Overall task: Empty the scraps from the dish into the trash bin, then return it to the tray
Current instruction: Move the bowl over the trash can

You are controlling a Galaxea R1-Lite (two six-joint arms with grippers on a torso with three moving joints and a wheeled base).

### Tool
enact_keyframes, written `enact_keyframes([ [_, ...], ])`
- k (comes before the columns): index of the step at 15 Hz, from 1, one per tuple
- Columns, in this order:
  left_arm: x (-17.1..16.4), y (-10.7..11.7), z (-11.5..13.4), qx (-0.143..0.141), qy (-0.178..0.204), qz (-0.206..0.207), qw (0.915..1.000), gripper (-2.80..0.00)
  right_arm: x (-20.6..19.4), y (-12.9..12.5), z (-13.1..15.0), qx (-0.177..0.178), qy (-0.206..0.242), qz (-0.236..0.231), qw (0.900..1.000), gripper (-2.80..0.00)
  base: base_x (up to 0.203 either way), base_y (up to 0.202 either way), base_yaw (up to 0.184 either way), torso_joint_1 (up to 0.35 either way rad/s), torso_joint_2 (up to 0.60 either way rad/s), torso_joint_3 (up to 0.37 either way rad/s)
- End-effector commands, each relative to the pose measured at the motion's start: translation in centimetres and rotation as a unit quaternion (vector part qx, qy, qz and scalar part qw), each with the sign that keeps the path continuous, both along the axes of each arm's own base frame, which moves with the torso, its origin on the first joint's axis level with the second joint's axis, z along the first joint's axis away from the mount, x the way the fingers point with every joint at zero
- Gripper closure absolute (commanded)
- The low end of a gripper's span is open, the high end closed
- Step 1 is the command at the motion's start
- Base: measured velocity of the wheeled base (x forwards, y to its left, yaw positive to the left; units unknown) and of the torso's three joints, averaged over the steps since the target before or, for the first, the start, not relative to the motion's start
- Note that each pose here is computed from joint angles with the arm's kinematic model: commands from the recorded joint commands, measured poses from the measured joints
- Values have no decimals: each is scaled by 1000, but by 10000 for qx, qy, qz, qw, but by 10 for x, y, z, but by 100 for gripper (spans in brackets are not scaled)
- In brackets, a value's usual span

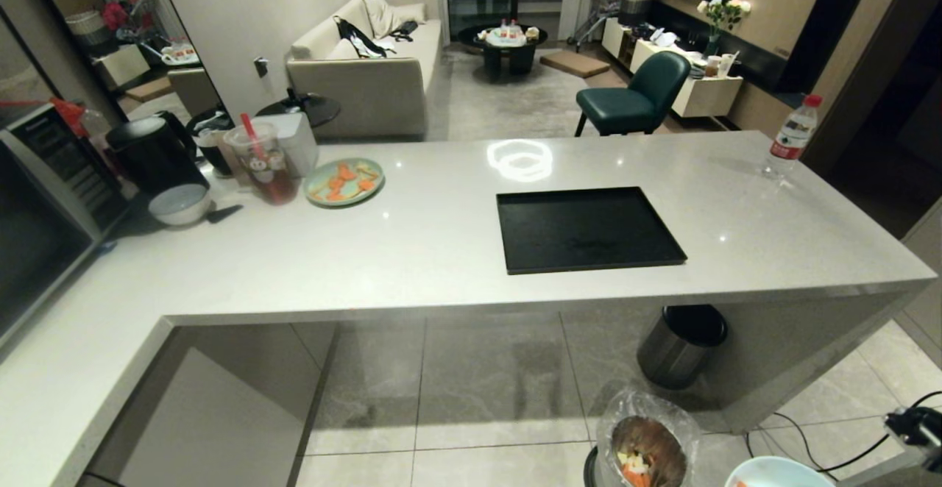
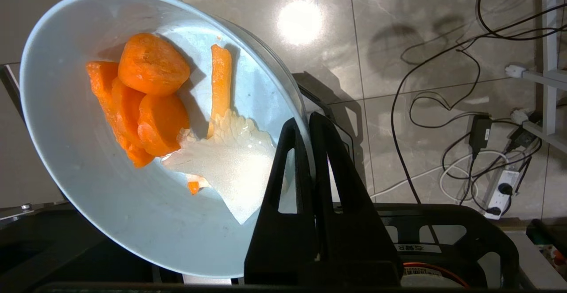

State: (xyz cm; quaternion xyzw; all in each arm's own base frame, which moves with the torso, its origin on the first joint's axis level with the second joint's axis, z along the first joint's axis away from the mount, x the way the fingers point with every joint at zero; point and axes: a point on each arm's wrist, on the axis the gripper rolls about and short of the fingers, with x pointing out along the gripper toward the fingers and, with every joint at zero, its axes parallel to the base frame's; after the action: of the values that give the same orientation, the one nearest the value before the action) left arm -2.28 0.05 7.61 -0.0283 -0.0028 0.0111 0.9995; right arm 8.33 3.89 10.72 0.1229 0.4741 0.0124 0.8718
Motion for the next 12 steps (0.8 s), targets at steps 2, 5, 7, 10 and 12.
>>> enact_keyframes([
  [2,0,0,0,-3,2,2,10000,0,1,0,2,25,-60,-12,10000,0,0,0,0,0,0,0],
  [5,0,0,0,-7,-5,-3,10000,0,1,0,2,16,-56,-25,10000,0,0,0,0,0,0,0],
  [7,0,0,0,-8,2,3,10000,0,2,1,2,35,-94,-17,9999,0,0,0,0,0,0,0],
  [10,0,0,0,-1,2,4,10000,0,1,0,0,27,-69,-23,10000,0,0,0,0,-17,16,21],
  [12,0,0,0,-2,2,3,10000,0,-2,-1,-5,-17,18,-23,10000,0,0,0,0,-83,187,104],
])
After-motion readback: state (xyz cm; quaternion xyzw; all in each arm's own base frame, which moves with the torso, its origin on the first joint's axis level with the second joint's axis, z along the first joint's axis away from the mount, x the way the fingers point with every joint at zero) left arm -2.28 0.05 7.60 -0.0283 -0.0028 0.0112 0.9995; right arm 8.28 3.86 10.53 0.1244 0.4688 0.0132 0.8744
